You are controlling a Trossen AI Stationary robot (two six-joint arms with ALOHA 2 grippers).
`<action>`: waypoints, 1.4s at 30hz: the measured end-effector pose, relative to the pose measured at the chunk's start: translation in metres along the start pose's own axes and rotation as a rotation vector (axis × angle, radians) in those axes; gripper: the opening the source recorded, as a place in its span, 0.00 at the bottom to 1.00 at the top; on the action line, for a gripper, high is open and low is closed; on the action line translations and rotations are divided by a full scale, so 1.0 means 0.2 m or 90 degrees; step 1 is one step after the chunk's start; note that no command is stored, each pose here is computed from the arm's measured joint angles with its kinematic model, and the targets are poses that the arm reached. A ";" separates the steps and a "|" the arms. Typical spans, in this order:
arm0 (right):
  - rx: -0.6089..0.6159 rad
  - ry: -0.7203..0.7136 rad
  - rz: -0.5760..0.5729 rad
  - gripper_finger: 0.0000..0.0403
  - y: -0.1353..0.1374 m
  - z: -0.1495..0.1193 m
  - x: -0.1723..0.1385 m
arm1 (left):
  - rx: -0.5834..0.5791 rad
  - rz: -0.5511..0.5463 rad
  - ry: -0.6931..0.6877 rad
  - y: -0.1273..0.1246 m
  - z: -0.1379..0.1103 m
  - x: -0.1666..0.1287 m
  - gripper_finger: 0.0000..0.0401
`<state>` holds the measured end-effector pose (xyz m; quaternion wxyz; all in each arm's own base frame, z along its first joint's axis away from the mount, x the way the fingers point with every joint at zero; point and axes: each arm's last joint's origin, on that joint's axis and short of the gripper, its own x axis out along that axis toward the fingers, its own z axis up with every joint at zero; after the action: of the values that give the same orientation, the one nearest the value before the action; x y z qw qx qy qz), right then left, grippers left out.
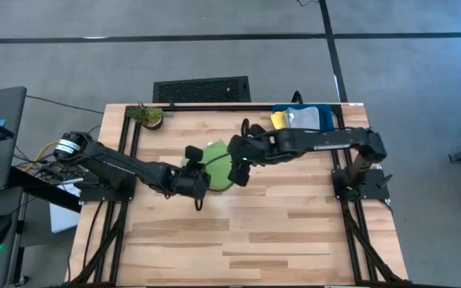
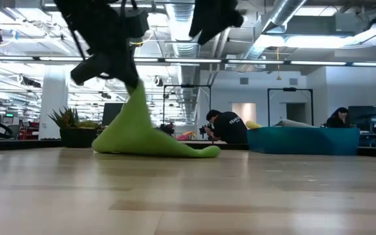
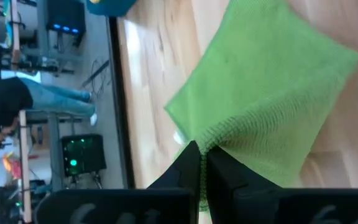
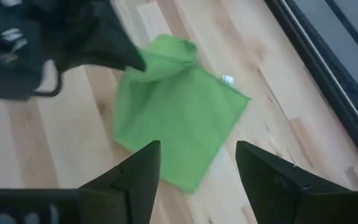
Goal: Fold microfiber towels
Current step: Fold the green microfiber cloth
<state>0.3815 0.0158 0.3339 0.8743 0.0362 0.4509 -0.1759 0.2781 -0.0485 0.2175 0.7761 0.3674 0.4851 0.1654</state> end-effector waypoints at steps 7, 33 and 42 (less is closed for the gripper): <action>-0.006 -0.030 0.026 0.58 0.07 -0.03 -0.14 | 0.027 -0.036 -0.057 0.12 0.06 0.05 0.00; 0.019 0.024 0.016 0.58 0.11 -0.08 -0.14 | 0.078 -0.033 -0.157 0.30 0.11 0.26 0.00; 0.020 0.057 0.003 0.58 0.10 -0.11 -0.14 | 0.083 -0.049 -0.158 0.38 0.23 0.39 0.00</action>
<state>0.3560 0.0473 0.3413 0.8530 0.0584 0.4867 -0.1791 0.3627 0.0324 0.2362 0.8103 0.4158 0.4091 0.0567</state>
